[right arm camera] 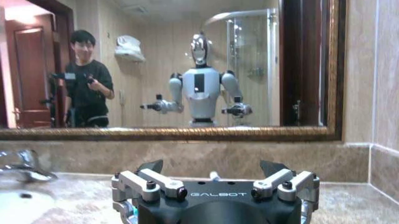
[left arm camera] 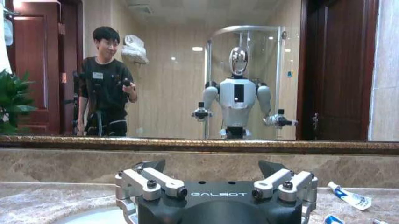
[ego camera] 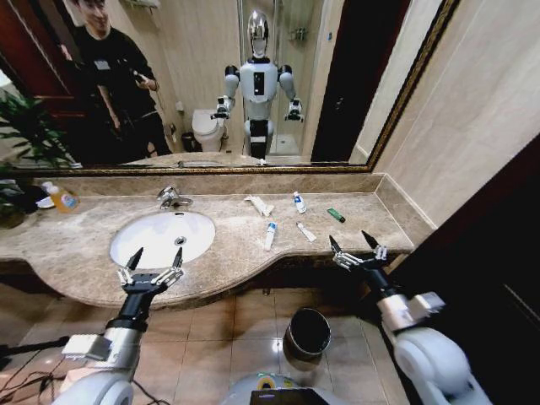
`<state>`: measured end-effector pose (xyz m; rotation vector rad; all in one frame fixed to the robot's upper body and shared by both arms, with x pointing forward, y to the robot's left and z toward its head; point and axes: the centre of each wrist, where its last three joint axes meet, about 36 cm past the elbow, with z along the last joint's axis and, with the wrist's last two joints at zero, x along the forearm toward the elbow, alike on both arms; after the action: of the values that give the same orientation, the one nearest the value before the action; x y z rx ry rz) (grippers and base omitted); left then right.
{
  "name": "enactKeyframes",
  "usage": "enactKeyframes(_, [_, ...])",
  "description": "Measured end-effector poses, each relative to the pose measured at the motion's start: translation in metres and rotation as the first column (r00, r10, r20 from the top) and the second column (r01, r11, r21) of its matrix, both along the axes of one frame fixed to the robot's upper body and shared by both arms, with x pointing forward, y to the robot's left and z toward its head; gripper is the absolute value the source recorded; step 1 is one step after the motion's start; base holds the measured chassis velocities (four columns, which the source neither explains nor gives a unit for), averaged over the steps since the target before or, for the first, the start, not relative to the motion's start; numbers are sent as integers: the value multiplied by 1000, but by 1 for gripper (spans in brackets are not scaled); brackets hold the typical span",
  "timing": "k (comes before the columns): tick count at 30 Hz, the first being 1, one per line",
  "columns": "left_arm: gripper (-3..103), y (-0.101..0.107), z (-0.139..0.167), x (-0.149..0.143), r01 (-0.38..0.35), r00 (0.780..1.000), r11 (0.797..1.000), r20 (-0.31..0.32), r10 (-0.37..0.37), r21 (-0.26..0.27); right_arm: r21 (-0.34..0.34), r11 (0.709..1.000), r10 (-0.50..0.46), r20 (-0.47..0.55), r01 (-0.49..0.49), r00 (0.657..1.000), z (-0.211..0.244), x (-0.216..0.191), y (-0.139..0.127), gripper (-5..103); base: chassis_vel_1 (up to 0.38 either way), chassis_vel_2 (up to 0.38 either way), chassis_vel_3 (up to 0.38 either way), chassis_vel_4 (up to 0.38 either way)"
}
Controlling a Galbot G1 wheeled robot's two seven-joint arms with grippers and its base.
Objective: Pick up the trash from the sink and place it in the trash bin.
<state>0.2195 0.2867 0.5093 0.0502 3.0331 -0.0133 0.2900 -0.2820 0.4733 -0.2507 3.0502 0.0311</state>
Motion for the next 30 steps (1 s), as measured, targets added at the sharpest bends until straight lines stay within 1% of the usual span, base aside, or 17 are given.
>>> enactKeyframes(2, [100,0,0,0,0,1000,1000,0,0,0,-13,1000,-11,-15,11,1000,-25,20,3,100,0,0,0,0])
enactKeyframes(4, [100,0,0,0,0,1000,1000,0,0,0,-16,1000,-13,-18,12,1000,-30,24,4,100,0,0,0,0])
enactKeyframes(7, [100,0,0,0,0,1000,1000,0,0,0,-34,999,-14,-35,13,999,-57,49,12,100,0,0,0,0])
enactKeyframes(11, [100,0,0,0,0,1000,1000,0,0,0,-47,999,-10,-44,8,999,-72,63,19,100,0,0,0,0])
enactKeyframes(17, [100,0,0,0,0,1000,1000,0,0,0,-48,999,-7,-45,5,999,-73,64,19,100,0,0,0,0])
enactKeyframes(19, [100,0,0,0,0,1000,1000,0,0,0,-37,999,4,-54,-6,999,-71,63,18,100,0,0,0,0])
enactKeyframes(22, [100,0,0,0,0,1000,1000,0,0,0,43,996,83,-78,-80,993,-38,53,9,100,0,0,0,0])
enactKeyframes(24, [100,0,0,0,0,1000,1000,0,0,0,54,994,98,-81,-94,992,-33,51,8,100,0,0,0,0])
enactKeyframes(26, [100,0,0,0,0,1000,1000,0,0,0,49,992,120,-82,-116,989,-24,56,-5,100,0,0,0,0])
enactKeyframes(29, [100,0,0,0,0,1000,1000,0,0,0,44,991,130,-80,-127,988,-23,60,-15,100,0,0,0,0])
enactKeyframes(30, [100,0,0,0,0,1000,1000,0,0,0,38,990,138,-77,-136,987,-24,65,-24,100,0,0,0,0])
